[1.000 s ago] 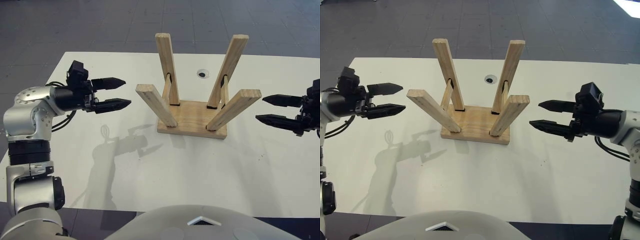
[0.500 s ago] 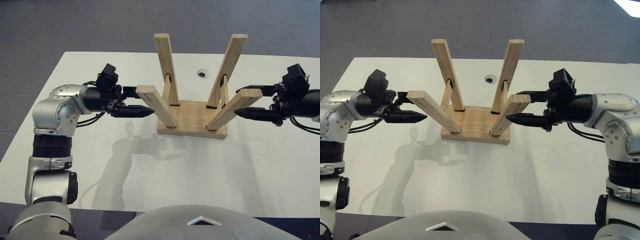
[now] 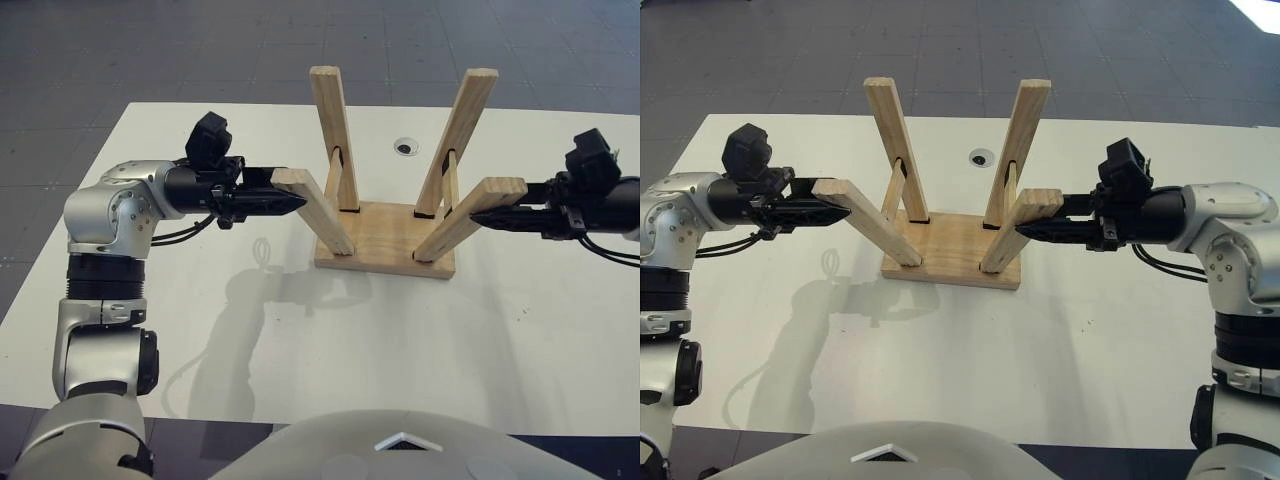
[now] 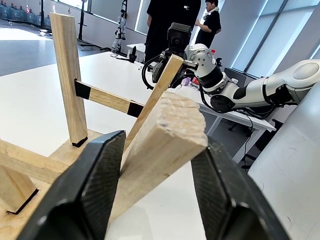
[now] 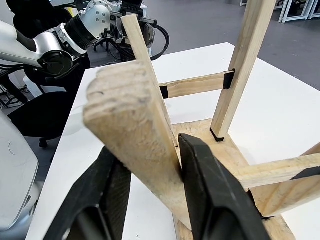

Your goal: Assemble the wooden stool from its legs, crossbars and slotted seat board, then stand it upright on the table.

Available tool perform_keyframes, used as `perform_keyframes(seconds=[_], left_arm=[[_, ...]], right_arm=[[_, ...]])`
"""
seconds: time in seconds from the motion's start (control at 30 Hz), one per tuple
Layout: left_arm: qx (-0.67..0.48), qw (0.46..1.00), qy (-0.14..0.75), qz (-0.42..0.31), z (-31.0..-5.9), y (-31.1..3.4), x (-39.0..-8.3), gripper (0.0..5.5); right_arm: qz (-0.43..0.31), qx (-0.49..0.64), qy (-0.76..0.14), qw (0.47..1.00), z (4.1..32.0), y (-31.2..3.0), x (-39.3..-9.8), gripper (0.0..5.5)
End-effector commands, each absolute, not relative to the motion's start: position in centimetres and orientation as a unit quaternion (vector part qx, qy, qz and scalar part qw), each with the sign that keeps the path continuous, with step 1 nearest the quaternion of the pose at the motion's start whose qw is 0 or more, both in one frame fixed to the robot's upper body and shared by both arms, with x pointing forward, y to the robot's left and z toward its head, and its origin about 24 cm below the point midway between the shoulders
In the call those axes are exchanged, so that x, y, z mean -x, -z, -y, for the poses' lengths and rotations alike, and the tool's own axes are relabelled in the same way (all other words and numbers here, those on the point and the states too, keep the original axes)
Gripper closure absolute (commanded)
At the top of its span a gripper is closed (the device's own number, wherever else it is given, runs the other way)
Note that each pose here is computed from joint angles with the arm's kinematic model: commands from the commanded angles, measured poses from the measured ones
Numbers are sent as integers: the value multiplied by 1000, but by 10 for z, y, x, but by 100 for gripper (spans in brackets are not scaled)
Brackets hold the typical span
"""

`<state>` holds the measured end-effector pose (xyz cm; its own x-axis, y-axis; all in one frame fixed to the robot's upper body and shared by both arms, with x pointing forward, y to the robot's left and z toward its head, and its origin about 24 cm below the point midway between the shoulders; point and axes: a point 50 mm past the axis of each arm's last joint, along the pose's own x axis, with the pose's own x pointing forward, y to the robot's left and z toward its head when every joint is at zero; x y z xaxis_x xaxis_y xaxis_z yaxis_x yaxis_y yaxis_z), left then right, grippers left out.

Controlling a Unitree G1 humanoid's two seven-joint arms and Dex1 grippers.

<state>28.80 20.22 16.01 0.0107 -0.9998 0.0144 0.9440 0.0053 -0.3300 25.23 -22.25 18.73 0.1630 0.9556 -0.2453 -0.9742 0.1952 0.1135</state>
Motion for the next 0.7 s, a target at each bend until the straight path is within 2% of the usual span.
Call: perform_keyframes(seconds=[0.03,0.2,0.3,0.37,0.43,0.47,0.53,0.6,0.7], left_arm=[[120,688,705,-125,-201,-160,-285,370],[139,656,729,-139,-203,-163,-255,374],[190,654,724,-108,-209,-195,-246,380],[241,636,721,-131,-209,-210,-242,380],[304,609,710,-181,-202,-212,-249,380],[339,591,704,-200,-197,-213,-256,380],[404,572,670,-247,-184,-204,-280,351],[465,583,605,-279,-174,-183,-307,319],[524,632,500,-276,-175,-157,-336,277]], right_arm=[[-144,43,-641,753,221,-188,-252,416],[-152,14,-677,720,215,-195,-235,419],[-147,-34,-696,702,214,-209,-220,423],[-133,-113,-698,694,213,-224,-220,440],[-142,-202,-681,689,212,-228,-234,448],[-157,-252,-658,692,213,-227,-248,411],[-220,-334,-593,699,211,-211,-281,382],[-264,-382,-528,711,208,-191,-307,346],[-290,-413,-470,724,206,-170,-326,295]])
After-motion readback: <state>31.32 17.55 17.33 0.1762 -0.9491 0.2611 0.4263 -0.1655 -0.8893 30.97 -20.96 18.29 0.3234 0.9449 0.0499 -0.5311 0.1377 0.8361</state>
